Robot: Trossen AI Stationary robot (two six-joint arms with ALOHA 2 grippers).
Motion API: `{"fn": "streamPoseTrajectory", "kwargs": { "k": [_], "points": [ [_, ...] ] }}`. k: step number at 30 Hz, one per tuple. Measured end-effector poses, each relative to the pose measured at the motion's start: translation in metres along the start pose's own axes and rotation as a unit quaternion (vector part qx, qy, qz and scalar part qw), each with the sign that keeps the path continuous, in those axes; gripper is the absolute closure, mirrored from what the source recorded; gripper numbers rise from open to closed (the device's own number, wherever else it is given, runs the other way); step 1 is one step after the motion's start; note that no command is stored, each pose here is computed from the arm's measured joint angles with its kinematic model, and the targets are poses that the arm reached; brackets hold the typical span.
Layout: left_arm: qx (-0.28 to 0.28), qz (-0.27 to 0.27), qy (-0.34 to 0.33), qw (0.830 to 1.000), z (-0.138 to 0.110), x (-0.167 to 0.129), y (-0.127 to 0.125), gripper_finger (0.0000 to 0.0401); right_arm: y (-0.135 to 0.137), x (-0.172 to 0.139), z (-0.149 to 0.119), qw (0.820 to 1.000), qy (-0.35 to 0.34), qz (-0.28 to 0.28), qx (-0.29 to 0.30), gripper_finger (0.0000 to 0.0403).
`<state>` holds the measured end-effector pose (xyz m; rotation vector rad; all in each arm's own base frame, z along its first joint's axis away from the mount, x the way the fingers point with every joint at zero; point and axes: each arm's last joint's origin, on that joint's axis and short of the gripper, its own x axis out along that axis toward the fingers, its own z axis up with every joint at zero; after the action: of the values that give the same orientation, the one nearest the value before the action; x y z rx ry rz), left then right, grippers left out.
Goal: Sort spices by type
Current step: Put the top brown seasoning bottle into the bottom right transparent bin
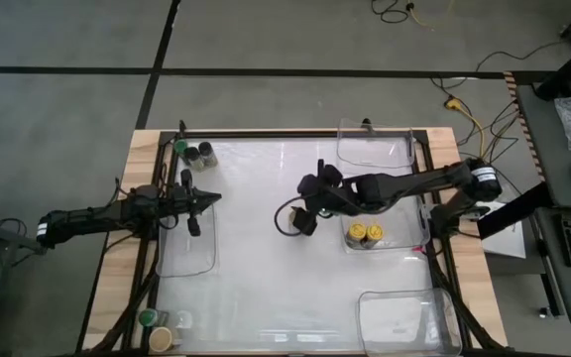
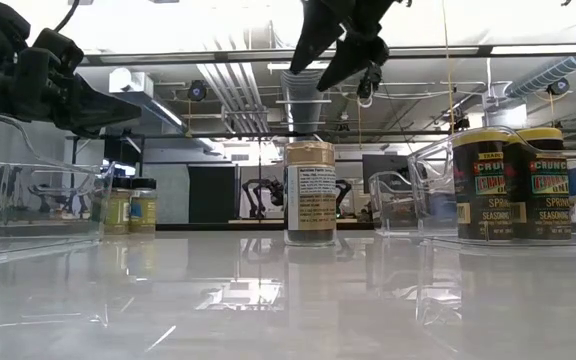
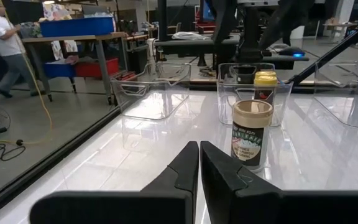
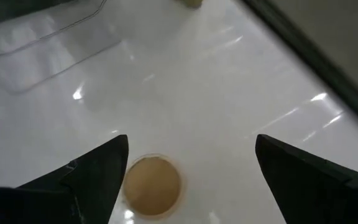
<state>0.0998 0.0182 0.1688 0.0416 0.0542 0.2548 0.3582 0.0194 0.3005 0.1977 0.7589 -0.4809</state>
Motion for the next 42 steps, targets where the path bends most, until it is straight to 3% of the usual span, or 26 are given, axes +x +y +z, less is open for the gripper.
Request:
{"fn": "streamPoseTrajectory", "kwargs": {
  "k": [4, 14, 42],
  "points": [
    [0.0, 0.0, 0.0, 1.0, 0.0, 0.0, 0.0, 0.04, -0.005, 0.008, 0.0, 0.998, 0.033, 0.032, 0.047, 0.0053],
    [0.0, 0.0, 0.0, 1.0, 0.0, 0.0, 0.0, 0.04, -0.001, 0.044, -0.014, 0.987, 0.119, 0.063, 0.092, 0.0006],
    [0.0, 0.0, 0.0, 1.0, 0.0, 0.0, 0.0, 0.04, -0.002, 0.061, -0.03, 0.987, 0.134, 0.049, 0.069, 0.0003]
  ]
}}
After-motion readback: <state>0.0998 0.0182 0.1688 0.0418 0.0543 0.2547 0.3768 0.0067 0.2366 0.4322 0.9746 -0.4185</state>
